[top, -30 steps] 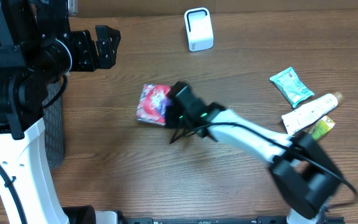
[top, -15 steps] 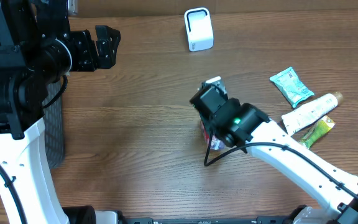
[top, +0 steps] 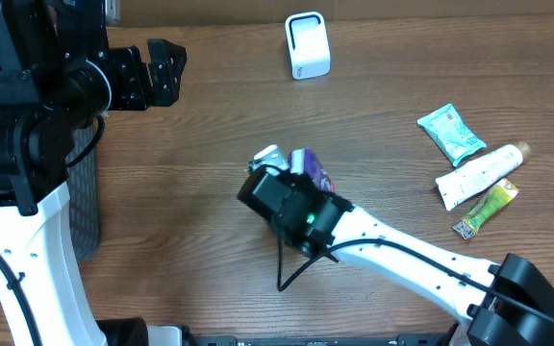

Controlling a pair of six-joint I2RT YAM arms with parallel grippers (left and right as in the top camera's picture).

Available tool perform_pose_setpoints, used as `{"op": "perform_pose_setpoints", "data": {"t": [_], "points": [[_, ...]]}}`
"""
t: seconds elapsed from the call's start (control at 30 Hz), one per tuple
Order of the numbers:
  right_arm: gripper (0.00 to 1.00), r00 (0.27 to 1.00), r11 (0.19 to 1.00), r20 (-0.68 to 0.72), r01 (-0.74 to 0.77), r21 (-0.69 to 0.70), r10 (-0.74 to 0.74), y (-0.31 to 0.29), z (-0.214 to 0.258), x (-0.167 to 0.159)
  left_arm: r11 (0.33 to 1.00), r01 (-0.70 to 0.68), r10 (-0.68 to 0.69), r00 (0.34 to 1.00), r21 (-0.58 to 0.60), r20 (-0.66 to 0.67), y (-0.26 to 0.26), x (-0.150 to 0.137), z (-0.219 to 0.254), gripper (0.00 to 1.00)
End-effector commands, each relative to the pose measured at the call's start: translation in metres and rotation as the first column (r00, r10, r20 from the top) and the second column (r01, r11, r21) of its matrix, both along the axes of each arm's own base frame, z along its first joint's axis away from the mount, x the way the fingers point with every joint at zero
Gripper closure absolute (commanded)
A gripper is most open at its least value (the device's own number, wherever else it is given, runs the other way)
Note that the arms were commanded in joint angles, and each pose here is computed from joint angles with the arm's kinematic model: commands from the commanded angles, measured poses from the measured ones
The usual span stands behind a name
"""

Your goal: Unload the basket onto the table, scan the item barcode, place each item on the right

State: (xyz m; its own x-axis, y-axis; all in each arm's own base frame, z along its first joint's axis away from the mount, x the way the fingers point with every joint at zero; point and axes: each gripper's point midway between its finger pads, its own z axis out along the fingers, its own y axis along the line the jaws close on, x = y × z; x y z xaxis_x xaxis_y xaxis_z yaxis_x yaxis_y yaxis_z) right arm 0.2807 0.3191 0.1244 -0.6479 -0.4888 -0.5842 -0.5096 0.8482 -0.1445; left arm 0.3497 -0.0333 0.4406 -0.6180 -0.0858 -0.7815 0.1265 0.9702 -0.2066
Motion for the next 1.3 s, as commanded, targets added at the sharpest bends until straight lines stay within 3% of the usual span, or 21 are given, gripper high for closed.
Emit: {"op": "perform_pose_setpoints", "data": {"t": [0.0, 0.1, 0.33, 0.53, 0.73, 1.03, 1.27], "points": [[0.44, 0.995, 0.99, -0.056, -0.082, 0.113, 0.089, 0.03, 0.002, -0.014, 1.0, 0.008, -0.008, 1.0, 0.014, 0.01, 0.0, 0.002, 0.002, 0.01], [0.3, 0.991, 0.975, -0.064, -0.107, 0.196, 0.121, 0.046, 0.009, -0.016, 1.0, 0.008, -0.008, 1.0, 0.014, 0.01, 0.0, 0.002, 0.002, 0.0], [0.24, 0.99, 0.929, -0.123, 0.102, 0.355, -0.062, 0.019, 0.045, 0.006, 1.0, 0.008, -0.008, 1.0, 0.014, 0.01, 0.0, 0.002, 0.002, 0.01], [0.21, 0.905, 0.841, -0.4, 0.326, 0.433, -0.144, -0.023, 0.051, 0.006, 1.0, 0.008, -0.008, 1.0, 0.014, 0.011, 0.0, 0.002, 0.002, 0.0], [0.26, 0.787, 0.85, -0.615, 0.358, 0.385, -0.053, -0.022, 0.028, -0.026, 1.0, 0.008, -0.008, 1.0, 0.014, 0.011, 0.0, 0.002, 0.002, 0.0], [0.41, 0.795, 0.882, -0.602, 0.232, 0.41, 0.071, 0.029, 0.006, -0.054, 1.0, 0.008, -0.008, 1.0, 0.014, 0.01, 0.0, 0.002, 0.002, 0.0], [0.43, 0.775, 0.896, -0.626, 0.215, 0.389, 0.086, 0.048, -0.015, -0.066, 1.0, 0.008, -0.008, 1.0, 0.014, 0.01, 0.0, 0.002, 0.002, 0.0]]}}
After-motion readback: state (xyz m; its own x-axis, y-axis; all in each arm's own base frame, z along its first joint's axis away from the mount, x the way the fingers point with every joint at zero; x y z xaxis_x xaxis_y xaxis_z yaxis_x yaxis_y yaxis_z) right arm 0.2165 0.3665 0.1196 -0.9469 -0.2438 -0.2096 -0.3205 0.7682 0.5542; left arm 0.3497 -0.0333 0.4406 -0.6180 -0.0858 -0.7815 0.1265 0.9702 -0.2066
